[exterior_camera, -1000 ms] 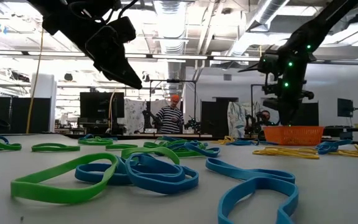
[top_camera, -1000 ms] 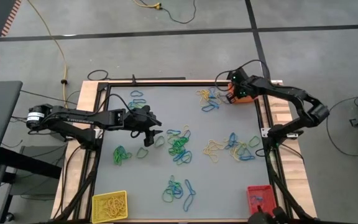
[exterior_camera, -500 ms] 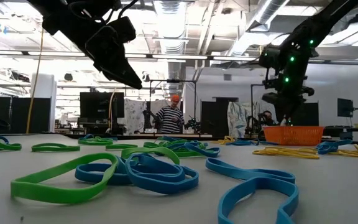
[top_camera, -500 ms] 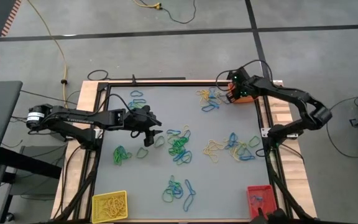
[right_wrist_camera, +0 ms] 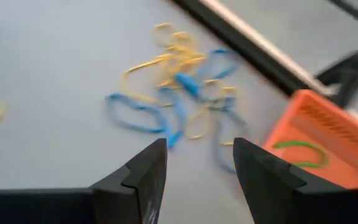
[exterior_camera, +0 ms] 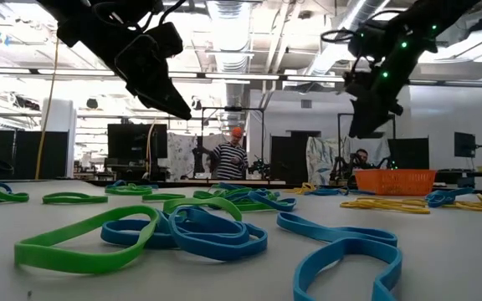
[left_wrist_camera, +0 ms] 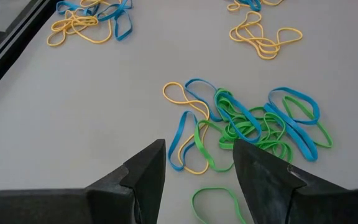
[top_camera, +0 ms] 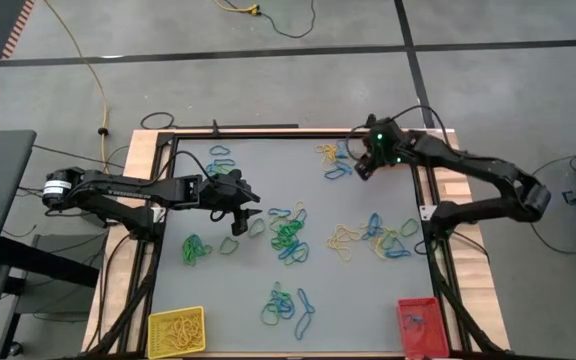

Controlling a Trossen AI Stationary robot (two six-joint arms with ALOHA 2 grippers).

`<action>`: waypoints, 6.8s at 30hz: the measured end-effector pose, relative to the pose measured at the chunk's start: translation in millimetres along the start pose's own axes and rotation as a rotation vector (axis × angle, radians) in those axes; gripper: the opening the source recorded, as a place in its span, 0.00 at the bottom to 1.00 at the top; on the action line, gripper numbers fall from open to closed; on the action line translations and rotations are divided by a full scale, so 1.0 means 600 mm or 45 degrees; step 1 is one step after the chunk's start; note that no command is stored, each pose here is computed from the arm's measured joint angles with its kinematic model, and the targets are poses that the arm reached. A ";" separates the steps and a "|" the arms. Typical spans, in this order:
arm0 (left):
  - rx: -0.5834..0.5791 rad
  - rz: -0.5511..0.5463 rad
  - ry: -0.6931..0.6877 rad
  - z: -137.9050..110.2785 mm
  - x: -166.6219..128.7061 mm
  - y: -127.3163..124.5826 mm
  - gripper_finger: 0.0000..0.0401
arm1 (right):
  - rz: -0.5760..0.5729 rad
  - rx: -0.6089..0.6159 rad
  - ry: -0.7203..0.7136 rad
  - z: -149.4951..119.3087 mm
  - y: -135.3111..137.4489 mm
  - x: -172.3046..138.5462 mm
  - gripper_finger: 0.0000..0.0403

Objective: Sort rubber bands into baskets
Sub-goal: Put the blue rubber band into the red bin

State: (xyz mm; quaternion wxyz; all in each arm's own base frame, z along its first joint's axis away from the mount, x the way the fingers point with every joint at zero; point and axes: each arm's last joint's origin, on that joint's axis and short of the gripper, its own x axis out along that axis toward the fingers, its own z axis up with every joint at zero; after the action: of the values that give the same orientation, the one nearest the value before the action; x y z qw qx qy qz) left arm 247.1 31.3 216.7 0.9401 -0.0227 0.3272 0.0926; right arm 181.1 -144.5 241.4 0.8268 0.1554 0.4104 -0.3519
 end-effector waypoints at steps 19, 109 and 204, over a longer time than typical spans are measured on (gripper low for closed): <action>0.000 0.000 0.000 0.000 0.000 0.000 0.44 | 0.135 -0.237 0.161 -0.019 0.095 0.071 0.51; 0.000 0.000 0.000 0.000 0.000 0.000 0.44 | 0.640 -0.755 0.303 -0.172 0.352 0.037 0.51; 0.000 0.000 -0.001 0.000 0.000 0.000 0.44 | 0.535 -0.386 0.305 -0.024 0.194 0.011 0.04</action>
State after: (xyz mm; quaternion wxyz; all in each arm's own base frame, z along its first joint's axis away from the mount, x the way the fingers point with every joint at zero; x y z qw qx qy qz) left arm 247.2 31.3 216.8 0.9402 -0.0227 0.3270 0.0926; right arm 258.0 -57.7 223.9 0.8411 0.1522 0.5118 -0.0865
